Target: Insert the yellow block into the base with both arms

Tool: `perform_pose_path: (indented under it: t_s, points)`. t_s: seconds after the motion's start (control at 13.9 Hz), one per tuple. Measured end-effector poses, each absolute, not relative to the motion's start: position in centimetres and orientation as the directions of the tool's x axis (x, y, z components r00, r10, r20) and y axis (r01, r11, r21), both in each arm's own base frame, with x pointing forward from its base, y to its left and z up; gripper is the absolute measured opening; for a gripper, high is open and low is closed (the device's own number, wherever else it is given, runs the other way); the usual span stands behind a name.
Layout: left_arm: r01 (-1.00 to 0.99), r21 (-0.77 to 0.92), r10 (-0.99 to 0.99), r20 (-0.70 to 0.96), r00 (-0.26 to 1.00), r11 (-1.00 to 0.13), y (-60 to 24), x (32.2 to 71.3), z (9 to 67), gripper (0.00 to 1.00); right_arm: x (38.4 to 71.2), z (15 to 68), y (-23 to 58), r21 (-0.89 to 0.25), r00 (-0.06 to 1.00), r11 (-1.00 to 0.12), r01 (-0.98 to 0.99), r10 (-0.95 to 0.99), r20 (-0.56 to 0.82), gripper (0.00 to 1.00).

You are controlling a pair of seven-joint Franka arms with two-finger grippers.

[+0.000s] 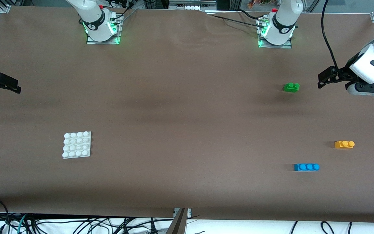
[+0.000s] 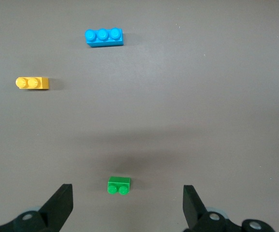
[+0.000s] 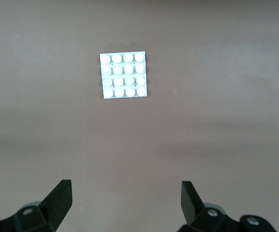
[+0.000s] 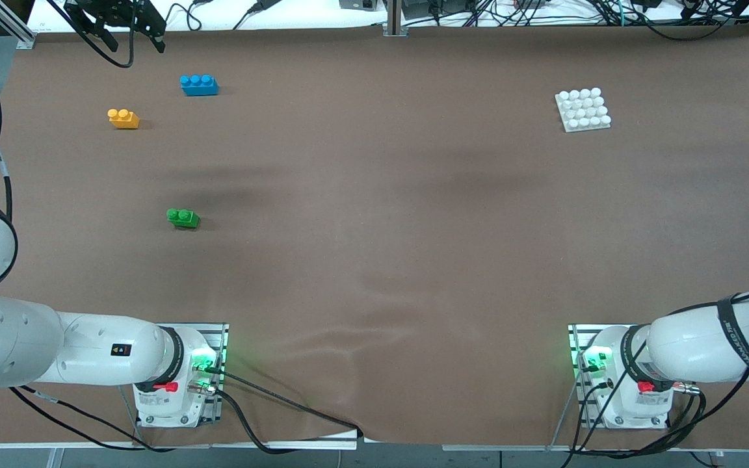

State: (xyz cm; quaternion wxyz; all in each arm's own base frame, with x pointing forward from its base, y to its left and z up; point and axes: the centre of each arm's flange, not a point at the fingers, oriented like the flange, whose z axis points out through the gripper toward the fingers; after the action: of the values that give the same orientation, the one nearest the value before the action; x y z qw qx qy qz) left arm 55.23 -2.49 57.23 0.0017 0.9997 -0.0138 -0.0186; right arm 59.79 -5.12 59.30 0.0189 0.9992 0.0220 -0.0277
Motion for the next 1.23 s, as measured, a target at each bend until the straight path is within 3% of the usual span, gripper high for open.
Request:
perform_pose_path:
  t_s: [1.23]
  points:
    - [-0.023, 0.004, -0.023, -0.036, 0.999, -1.0, -2.85, 55.4, 57.56, 1.0, 59.83, 59.27, -5.29, 0.038, 0.998, -0.998, 0.043, 0.04, -0.055, 1.0]
